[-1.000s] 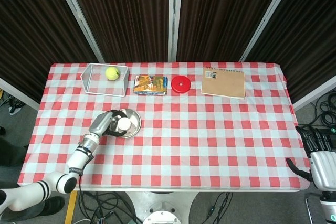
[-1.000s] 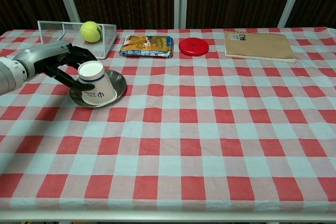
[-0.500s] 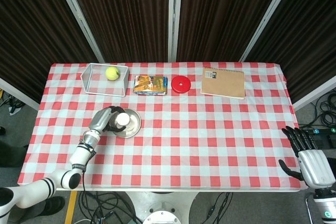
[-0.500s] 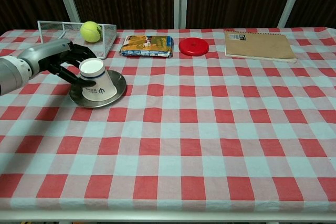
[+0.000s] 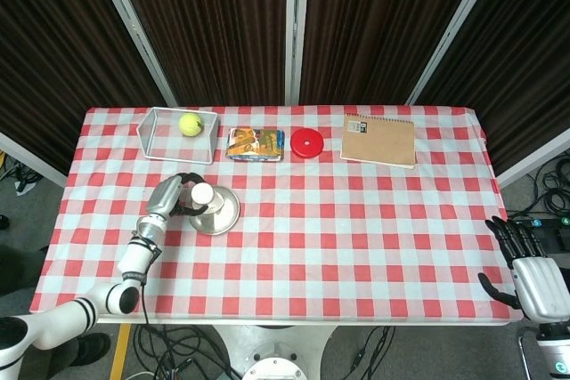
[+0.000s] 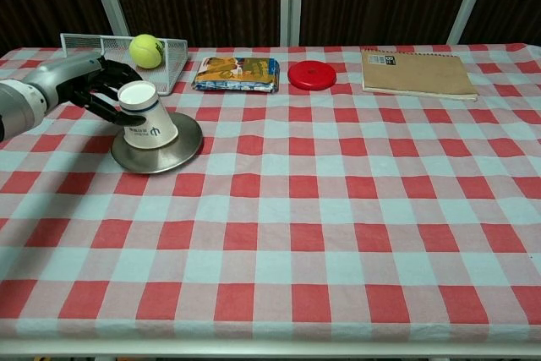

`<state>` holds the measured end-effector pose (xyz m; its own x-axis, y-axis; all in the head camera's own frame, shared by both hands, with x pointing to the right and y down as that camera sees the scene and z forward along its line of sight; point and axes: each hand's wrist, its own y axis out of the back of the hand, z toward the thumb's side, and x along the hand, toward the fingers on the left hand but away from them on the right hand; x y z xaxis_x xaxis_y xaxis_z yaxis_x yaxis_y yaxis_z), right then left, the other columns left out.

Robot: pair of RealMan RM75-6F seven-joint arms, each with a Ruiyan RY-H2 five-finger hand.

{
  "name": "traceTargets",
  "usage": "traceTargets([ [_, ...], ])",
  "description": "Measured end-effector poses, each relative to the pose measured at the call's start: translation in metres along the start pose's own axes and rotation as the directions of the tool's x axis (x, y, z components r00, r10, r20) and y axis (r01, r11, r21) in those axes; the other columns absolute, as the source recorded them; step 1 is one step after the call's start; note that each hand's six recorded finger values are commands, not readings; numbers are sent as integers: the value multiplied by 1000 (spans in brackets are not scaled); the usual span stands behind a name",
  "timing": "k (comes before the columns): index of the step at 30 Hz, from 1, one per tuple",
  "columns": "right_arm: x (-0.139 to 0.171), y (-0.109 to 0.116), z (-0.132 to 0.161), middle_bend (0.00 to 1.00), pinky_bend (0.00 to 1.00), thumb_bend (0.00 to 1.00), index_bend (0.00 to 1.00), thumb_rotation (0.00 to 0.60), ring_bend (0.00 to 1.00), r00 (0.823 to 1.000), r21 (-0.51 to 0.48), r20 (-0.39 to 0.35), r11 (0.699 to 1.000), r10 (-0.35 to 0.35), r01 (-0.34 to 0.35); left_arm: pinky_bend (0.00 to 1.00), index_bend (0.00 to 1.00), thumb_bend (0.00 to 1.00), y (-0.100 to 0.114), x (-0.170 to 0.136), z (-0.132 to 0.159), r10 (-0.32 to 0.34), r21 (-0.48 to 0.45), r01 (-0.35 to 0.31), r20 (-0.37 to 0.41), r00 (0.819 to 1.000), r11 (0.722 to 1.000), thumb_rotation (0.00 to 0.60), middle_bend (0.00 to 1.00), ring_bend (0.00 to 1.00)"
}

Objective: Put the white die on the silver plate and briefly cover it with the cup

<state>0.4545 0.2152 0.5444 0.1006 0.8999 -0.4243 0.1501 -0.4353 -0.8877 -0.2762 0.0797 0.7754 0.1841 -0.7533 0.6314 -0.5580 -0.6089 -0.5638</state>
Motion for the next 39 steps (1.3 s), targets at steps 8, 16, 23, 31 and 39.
traceTargets([
  [8, 0, -1, -1, 39, 0, 231, 16, 600, 0, 1000, -3, 2, 1000, 5, -5, 190, 502, 297, -22, -23, 21, -90, 9, 89, 86, 992, 996, 600, 351, 220],
  [16, 0, -4, 1, 39, 0, 230, 15, 600, 0, 1000, -9, 3, 1000, 12, -12, 190, 501, 297, -10, -13, 9, -44, 0, 44, 41, 998, 999, 600, 348, 194],
  [23, -3, -9, 3, 39, 0, 230, 15, 600, 0, 1000, -13, -5, 1000, 26, -26, 178, 502, 295, -13, -17, 6, -49, 2, 49, 36, 998, 999, 600, 346, 183],
  [31, -4, -6, 2, 39, 0, 231, 15, 600, 0, 1000, -5, 2, 1000, 21, -21, 168, 502, 292, -24, -28, 17, -100, 40, 97, 80, 992, 994, 600, 342, 177],
  [39, -2, -8, 0, 39, 0, 231, 15, 600, 0, 1000, -11, 9, 1000, 24, -24, 168, 502, 291, -11, -11, 1, -41, 51, 40, 7, 999, 998, 600, 342, 177],
])
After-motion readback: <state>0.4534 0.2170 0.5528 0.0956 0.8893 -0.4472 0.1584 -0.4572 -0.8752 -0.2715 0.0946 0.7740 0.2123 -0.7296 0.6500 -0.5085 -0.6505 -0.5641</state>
